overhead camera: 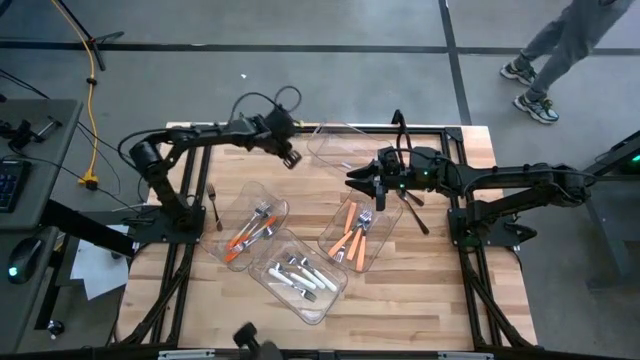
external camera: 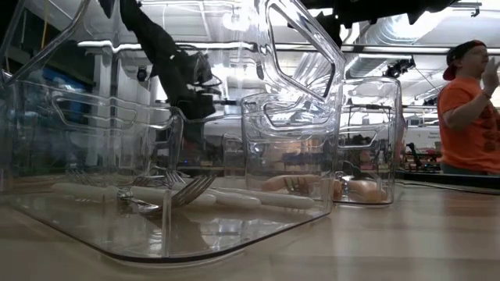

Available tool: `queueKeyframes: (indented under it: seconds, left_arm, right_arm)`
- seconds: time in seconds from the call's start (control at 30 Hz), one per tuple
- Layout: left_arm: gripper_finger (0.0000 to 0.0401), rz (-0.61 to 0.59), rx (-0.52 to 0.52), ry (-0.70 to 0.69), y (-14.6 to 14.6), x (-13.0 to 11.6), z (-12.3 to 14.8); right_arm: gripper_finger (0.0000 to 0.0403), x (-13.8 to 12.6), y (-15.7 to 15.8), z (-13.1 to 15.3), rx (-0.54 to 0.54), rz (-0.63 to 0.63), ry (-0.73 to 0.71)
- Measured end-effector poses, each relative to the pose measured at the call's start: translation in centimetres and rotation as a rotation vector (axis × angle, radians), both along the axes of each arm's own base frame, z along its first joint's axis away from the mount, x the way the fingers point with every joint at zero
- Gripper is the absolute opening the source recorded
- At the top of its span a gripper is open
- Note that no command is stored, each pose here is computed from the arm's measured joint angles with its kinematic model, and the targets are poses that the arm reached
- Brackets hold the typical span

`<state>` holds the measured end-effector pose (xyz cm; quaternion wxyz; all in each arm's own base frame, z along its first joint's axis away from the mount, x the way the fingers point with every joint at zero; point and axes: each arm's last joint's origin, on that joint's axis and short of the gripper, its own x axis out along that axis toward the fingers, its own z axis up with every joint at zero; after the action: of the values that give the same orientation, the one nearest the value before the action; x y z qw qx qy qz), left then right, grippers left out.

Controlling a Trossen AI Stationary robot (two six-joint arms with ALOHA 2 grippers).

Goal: Sort silverware by color (type)
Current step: Put the black fork into the top transparent bin

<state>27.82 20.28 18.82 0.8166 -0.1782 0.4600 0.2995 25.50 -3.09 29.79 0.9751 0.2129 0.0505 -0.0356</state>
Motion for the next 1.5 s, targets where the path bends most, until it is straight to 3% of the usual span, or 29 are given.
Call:
queueKeyframes:
  seconds: [0.1,0.27,0.43,0.53,0.77,0.97,1.5]
  left_arm:
    - [0.0,0.034,0.016,0.007,2.3,-1.7,-0.1]
    - [0.0,0.035,-0.019,0.044,5.4,-3.4,-2.7]
    - [0.0,0.039,-0.039,0.103,6.4,-4.0,-4.8]
    - [0.0,0.021,0.01,0.093,6.8,-3.8,-4.7]
    - [0.0,0.022,0.084,0.142,7.2,-3.9,-4.6]
    - [0.0,0.011,0.147,0.264,7.3,-4.5,-4.6]
    - [0.0,0.04,0.01,0.381,5.5,-5.7,-5.9]
  right_arm:
    - [0.0129,0.0,0.0,0.0,0.001,0.0,0.003]
    - [0.0129,0.0,0.0,-0.1,0.012,-0.002,0.014]
    - [0.0129,0.0,0.0,-0.2,0.03,-0.014,0.015]
    - [0.0129,0.0,0.0,-0.1,0.03,-0.014,0.014]
    - [0.0129,0.0,-0.1,-0.1,0.026,-0.056,0.013]
    - [0.0129,0.0,-0.2,-0.1,0.033,-0.059,0.012]
    - [0.0129,0.1,1.1,-0.1,0.041,-0.011,0.012]
